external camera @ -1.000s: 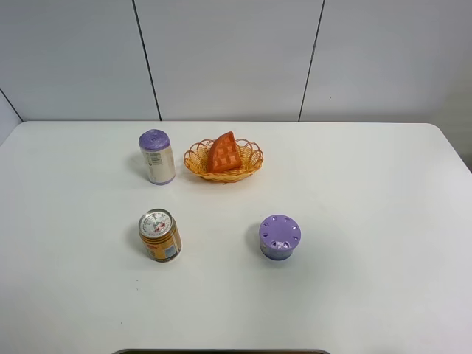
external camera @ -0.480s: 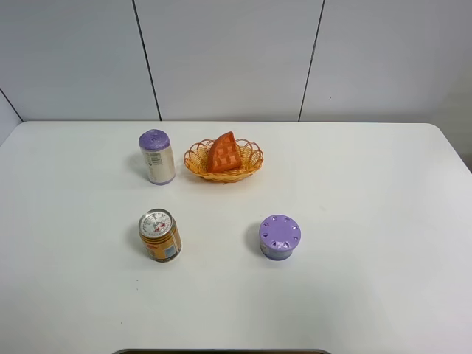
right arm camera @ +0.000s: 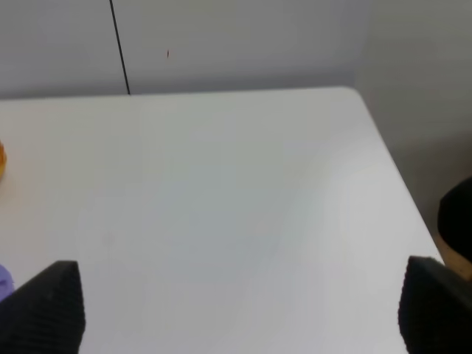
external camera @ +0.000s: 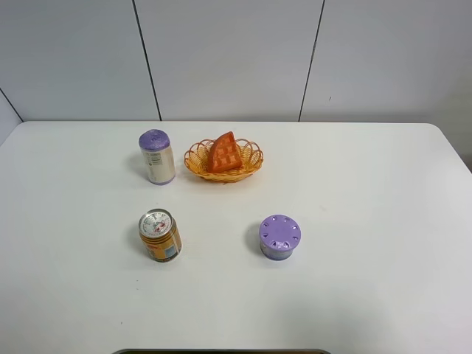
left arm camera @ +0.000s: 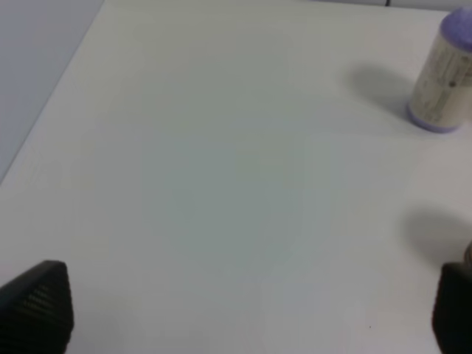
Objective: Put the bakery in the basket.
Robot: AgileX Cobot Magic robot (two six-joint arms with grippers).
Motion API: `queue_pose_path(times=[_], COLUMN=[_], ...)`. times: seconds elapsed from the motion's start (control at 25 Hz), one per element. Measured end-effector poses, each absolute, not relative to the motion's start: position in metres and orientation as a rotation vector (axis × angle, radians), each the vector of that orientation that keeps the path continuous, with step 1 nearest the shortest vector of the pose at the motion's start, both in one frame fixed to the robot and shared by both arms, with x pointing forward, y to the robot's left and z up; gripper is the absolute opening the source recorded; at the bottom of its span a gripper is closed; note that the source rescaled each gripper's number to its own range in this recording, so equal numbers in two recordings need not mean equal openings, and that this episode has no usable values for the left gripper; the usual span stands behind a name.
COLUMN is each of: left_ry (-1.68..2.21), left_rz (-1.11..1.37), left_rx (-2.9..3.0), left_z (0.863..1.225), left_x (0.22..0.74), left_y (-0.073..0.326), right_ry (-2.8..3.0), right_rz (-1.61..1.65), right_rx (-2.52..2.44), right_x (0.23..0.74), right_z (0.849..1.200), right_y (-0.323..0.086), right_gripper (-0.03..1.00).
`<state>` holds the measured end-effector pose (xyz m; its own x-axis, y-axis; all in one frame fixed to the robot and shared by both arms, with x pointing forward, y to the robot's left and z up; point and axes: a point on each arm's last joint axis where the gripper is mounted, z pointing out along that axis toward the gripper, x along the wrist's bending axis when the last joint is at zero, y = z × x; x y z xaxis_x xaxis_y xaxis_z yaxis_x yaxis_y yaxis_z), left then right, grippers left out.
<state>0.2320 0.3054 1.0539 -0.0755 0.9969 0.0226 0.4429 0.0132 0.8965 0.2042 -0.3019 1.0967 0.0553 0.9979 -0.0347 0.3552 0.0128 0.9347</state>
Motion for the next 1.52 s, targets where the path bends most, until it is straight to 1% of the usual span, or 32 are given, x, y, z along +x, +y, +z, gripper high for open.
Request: queue_pose_path(times=[0.2,0.52,1.2,1.52], left_ry=[1.601,1.601,1.601,1.601], left_rz=[1.019,1.019,1.019,1.019], left_rx=[1.506,1.506,1.506,1.506], left_z=[1.054,1.054,1.054,1.054], left_x=[0.232,0.232,0.232,0.232], left_y=[0.305,0.305,0.305,0.305], right_ry=[1.507,1.539,1.534,1.535], right_rz=[0.925,0.905,0.913,0.913], right_rx=[1.518,1.560,1.546,1.545], right_x=[0.216,0.230,0.233,0.233], right_z=[1.076,1.054,1.053,1.053], right_y=[-0.303,-0.303,-0.302,-0.302], right_gripper=[0.84,0.84,0.80,0.80])
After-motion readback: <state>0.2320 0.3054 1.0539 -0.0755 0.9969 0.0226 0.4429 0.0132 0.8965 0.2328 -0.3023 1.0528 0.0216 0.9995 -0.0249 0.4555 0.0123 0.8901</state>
